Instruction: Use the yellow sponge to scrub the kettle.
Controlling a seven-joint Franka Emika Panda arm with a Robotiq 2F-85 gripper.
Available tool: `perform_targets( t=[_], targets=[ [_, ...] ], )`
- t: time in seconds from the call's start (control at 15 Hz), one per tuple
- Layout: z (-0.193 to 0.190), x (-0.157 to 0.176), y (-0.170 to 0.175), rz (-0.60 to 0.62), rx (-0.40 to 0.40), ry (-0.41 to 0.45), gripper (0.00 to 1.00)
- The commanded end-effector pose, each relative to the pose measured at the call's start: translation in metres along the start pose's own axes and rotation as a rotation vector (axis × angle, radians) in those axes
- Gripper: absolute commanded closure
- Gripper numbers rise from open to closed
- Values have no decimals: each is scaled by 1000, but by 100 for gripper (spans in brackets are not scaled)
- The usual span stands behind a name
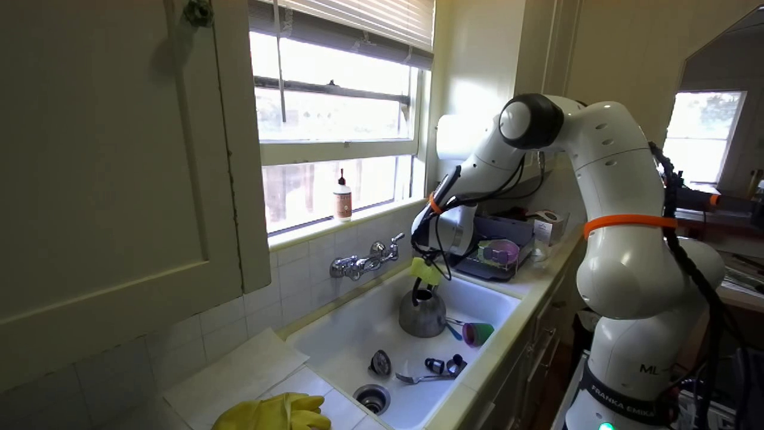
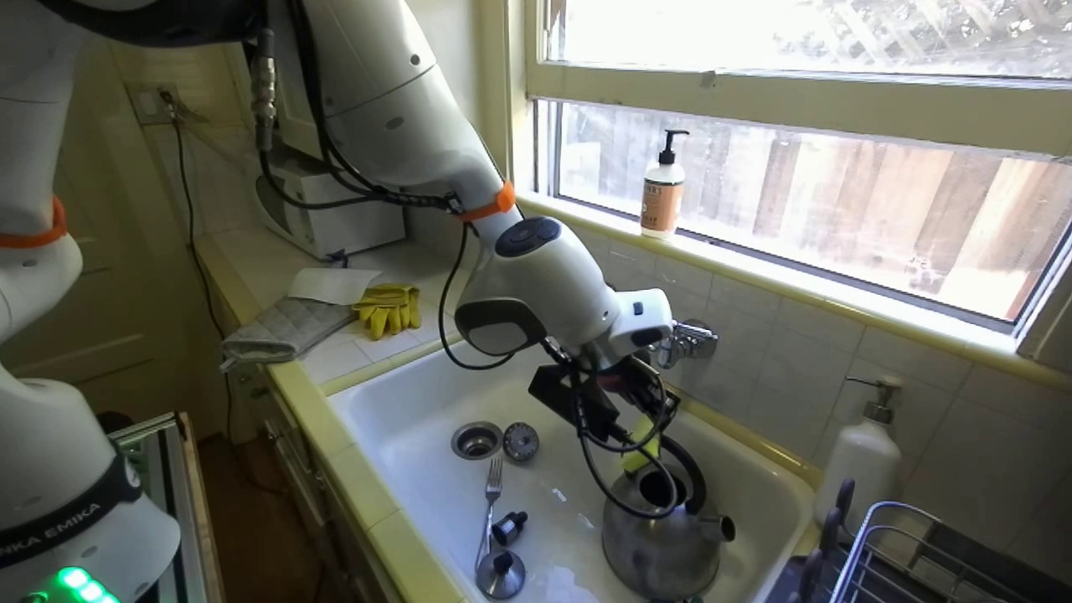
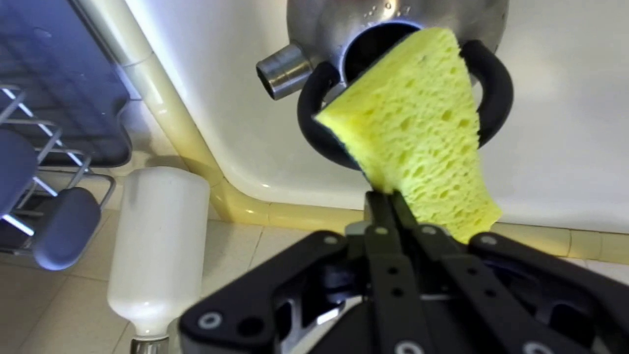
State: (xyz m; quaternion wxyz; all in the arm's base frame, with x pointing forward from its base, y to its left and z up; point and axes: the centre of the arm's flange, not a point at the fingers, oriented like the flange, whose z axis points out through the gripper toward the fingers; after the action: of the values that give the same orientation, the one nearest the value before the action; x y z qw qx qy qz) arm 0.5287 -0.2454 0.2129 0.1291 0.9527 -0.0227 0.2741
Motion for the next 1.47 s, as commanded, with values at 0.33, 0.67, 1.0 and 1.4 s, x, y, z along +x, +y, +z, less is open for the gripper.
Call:
perform_targets(
  t=[0.33,0.67,1.0,1.4],
  targets=[
    [3,5,51,126,-88,-11,99],
    [21,-5,58,153,-107,-32,99],
    [47,-17,52,195,-82,-61,99],
    [67,-24,48,230,-75,-89,99]
  ],
)
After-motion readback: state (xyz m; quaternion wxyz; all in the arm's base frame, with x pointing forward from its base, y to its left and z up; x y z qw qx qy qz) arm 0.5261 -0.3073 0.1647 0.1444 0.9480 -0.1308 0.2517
